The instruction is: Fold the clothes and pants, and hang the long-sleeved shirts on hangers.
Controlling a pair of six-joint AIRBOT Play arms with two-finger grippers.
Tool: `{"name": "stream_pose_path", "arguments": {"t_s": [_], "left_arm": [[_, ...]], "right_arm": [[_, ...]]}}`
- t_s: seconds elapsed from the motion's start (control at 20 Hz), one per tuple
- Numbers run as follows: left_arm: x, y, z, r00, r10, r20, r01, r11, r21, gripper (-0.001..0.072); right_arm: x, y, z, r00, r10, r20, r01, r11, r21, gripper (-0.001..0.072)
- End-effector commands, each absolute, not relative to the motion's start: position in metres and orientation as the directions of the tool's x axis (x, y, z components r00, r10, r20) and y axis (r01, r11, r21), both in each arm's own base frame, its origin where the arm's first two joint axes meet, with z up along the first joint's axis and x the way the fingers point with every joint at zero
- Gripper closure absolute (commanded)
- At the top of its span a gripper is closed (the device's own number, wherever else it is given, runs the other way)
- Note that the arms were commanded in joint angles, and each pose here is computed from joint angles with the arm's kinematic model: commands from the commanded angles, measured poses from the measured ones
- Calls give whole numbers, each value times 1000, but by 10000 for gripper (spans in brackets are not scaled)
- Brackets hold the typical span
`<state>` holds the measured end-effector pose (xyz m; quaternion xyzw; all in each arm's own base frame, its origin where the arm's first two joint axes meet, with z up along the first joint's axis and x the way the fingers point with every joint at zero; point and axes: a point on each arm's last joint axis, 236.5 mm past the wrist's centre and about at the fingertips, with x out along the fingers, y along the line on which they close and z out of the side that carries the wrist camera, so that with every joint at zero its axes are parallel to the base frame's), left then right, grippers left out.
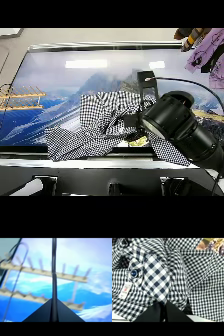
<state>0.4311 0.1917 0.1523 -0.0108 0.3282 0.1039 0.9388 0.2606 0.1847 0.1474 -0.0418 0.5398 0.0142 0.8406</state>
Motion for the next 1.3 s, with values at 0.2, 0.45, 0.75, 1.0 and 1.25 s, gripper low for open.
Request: {"name": "stream_pose_path", "arguments": {"t_s": [0.2, 0.45, 0.75, 1.0, 1.25], "left_arm": [[399, 16, 170, 817, -84, -571, 140, 989, 55, 685], [308, -82, 139, 613, -312, -726, 558, 821, 119, 683], [273, -118, 167, 624, -400, -672, 690, 686, 233, 689], [222, -126, 161, 459, -519, -721, 822, 555, 124, 690], [217, -125, 179, 472, -589, -656, 827, 553, 100, 690]], "right_arm": [[266, 185, 150, 441, -18, -897, -69, 996, -54, 681], [271, 184, 153, 462, -23, -886, -66, 996, -60, 681], [270, 182, 152, 458, -31, -889, -62, 996, -67, 681], [270, 182, 152, 458, -32, -888, -62, 996, -68, 681], [270, 182, 152, 459, -33, -888, -61, 996, -68, 681]]}}
